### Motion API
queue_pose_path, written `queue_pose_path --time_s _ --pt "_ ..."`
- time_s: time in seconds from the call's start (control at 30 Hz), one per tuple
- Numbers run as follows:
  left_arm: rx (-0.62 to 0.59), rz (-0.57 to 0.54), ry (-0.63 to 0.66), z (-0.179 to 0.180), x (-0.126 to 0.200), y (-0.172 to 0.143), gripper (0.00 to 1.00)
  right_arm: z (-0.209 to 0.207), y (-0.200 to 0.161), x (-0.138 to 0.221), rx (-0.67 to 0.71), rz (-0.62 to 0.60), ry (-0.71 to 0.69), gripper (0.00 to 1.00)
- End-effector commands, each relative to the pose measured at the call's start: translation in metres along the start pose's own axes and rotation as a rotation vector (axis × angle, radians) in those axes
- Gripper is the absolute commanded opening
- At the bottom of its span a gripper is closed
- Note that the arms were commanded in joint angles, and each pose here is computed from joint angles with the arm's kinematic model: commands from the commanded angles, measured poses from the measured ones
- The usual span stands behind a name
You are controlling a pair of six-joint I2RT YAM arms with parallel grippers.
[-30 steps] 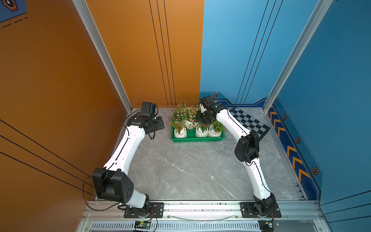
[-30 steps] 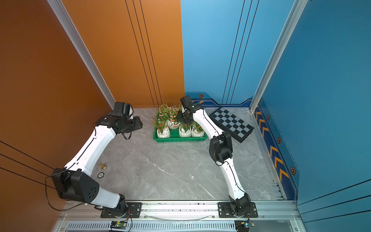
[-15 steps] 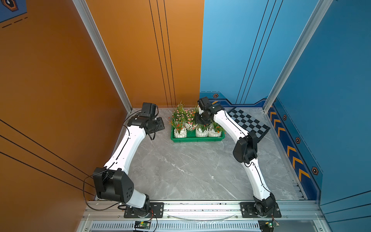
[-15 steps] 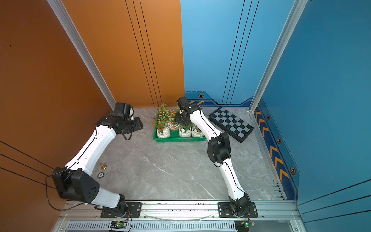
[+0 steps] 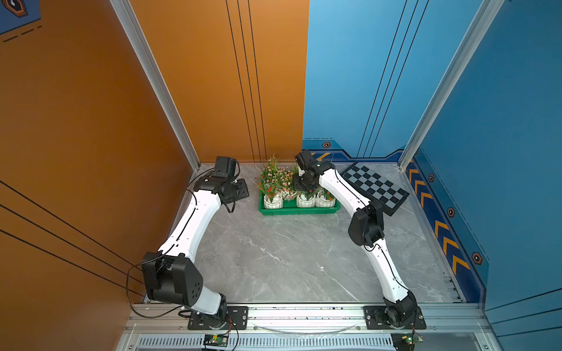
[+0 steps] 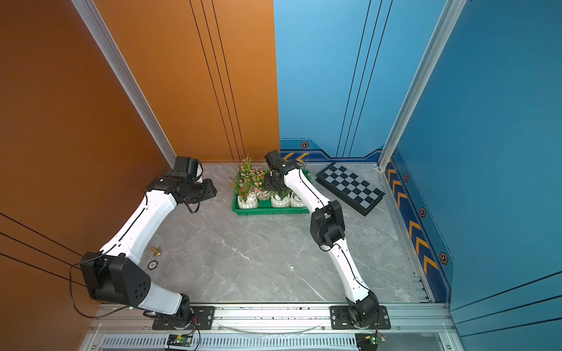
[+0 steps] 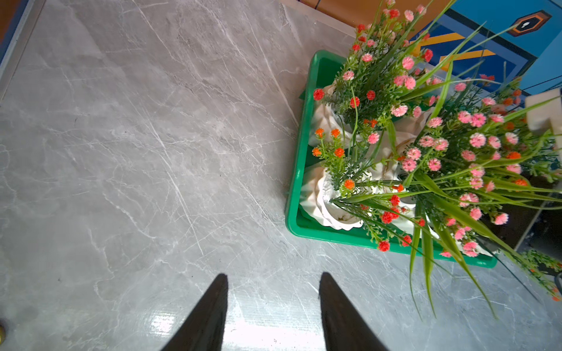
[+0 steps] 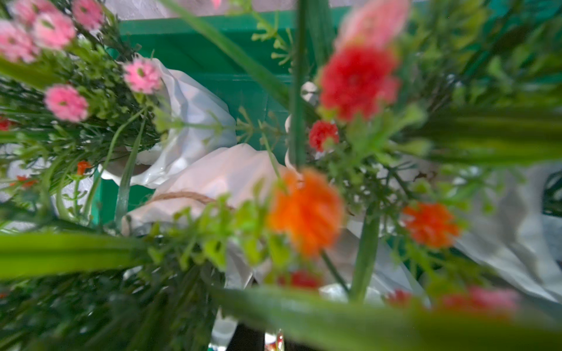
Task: Put the potted gypsophila into the storage box
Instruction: Place the baby's breath potted plant at the storage box.
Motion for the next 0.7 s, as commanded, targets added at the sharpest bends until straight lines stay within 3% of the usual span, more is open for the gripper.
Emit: queue_pose_path --time_s 0.0,0.67 --pt "-0.006 0.035 -0.007 0.003 -0.008 -0.006 0.50 0.005 0.010 0.010 0.001 -0.057 0.006 0.05" --pt "0.006 0.059 -0.019 0.008 -0.014 -0.008 0.51 0.008 0.015 -0.008 -0.042 -0.098 0.033 0.08"
Point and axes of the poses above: each gripper's point midway between its finger pads, its own x axis back along the fingers, its own z axis along the line the jaws close on, y = z × x, the point moved 9 cm from there along x, back along the fingers, and after that the axes turned 7 degrees about -x, right-handed, at the moved point
